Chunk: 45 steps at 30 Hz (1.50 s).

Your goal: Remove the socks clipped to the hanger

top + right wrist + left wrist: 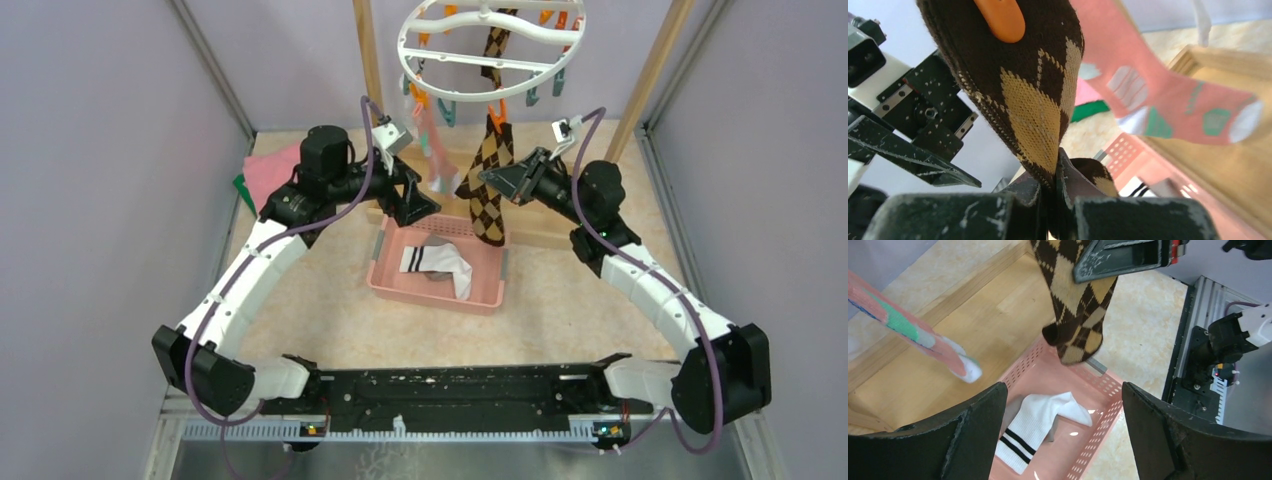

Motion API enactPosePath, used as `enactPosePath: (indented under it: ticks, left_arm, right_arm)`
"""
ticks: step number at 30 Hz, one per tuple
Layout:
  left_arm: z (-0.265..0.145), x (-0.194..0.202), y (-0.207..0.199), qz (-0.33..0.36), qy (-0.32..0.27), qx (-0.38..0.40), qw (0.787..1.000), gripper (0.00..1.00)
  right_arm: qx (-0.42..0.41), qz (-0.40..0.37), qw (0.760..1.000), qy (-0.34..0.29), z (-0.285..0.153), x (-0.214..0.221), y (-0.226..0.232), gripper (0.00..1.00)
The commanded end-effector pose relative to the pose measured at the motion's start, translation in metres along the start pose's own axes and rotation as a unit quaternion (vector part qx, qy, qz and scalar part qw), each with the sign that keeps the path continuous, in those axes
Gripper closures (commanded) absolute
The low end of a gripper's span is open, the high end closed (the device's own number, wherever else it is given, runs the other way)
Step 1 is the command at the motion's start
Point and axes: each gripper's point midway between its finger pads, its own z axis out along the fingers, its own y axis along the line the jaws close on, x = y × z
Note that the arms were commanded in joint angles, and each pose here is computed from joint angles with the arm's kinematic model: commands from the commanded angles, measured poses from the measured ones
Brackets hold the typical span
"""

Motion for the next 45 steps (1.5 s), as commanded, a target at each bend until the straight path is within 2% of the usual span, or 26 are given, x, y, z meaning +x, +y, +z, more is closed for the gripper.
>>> enactPosePath:
  ticks: [1, 8, 13, 16, 24, 27, 28, 30, 31, 33, 36, 40, 43, 45]
  left_arm:
    - [-0.01, -0.019, -0.025, 0.018, -0.028, 0.046, 0.998, 0.09]
    - [-0.003, -0.015, -0.036, 0.045, -0.032, 0.103, 0.993, 0.05]
    - [0.0, -0.027, -0.049, 0.083, -0.052, 0.166, 0.981, 0.01]
    - [0.006, -0.028, -0.053, 0.073, -0.05, 0.195, 0.977, 0.02]
    - [0.025, -0.016, -0.027, 0.044, -0.032, 0.155, 0.986, 0.2]
    - [0.025, -0.025, -0.031, 0.036, -0.045, 0.162, 0.985, 0.38]
    - [0.025, -0.031, -0.032, 0.037, -0.052, 0.167, 0.984, 0.47]
    - [0.025, -0.04, -0.033, 0.036, -0.058, 0.169, 0.983, 0.76]
    - [0.025, -0.043, -0.031, 0.035, -0.06, 0.164, 0.984, 0.86]
    - [0.025, -0.042, -0.031, 0.032, -0.058, 0.161, 0.985, 0.99]
    - [0.024, -0.036, -0.03, 0.03, -0.054, 0.154, 0.986, 1.0]
    - [0.022, -0.029, -0.028, 0.034, -0.05, 0.137, 0.989, 1.0]
    - [0.022, -0.021, -0.029, 0.026, -0.041, 0.134, 0.99, 1.0]
    - [0.022, -0.015, -0.03, 0.021, -0.036, 0.135, 0.99, 1.0]
  right_arm:
    - [-0.112, 0.003, 0.994, 0.018, 0.0, -0.012, 0.054, 1.0]
    - [-0.142, 0.015, 0.989, 0.04, 0.006, -0.002, 0.077, 1.0]
    - [-0.153, 0.017, 0.987, 0.048, 0.01, 0.003, 0.088, 1.0]
    - [-0.156, 0.018, 0.987, 0.045, 0.011, 0.002, 0.091, 1.0]
    - [-0.173, 0.024, 0.984, 0.042, 0.006, 0.0, 0.1, 1.0]
    - [-0.172, 0.026, 0.984, 0.047, 0.007, 0.003, 0.098, 0.98]
    - [-0.169, 0.026, 0.984, 0.049, 0.008, 0.004, 0.095, 0.92]
    - [-0.145, 0.021, 0.987, 0.059, 0.014, 0.007, 0.086, 0.86]
    - [-0.133, 0.018, 0.989, 0.064, 0.016, 0.009, 0.081, 0.82]
    - [-0.124, 0.011, 0.99, 0.066, 0.018, 0.008, 0.078, 0.69]
    - [-0.109, -0.003, 0.992, 0.062, 0.019, 0.004, 0.076, 0.47]
    - [-0.038, -0.063, 0.996, 0.042, 0.022, -0.012, 0.057, 0.17]
    - [0.005, -0.105, 0.994, 0.008, 0.022, -0.037, 0.053, 0.05]
    - [0.014, -0.119, 0.993, -0.006, 0.025, -0.049, 0.054, 0.03]
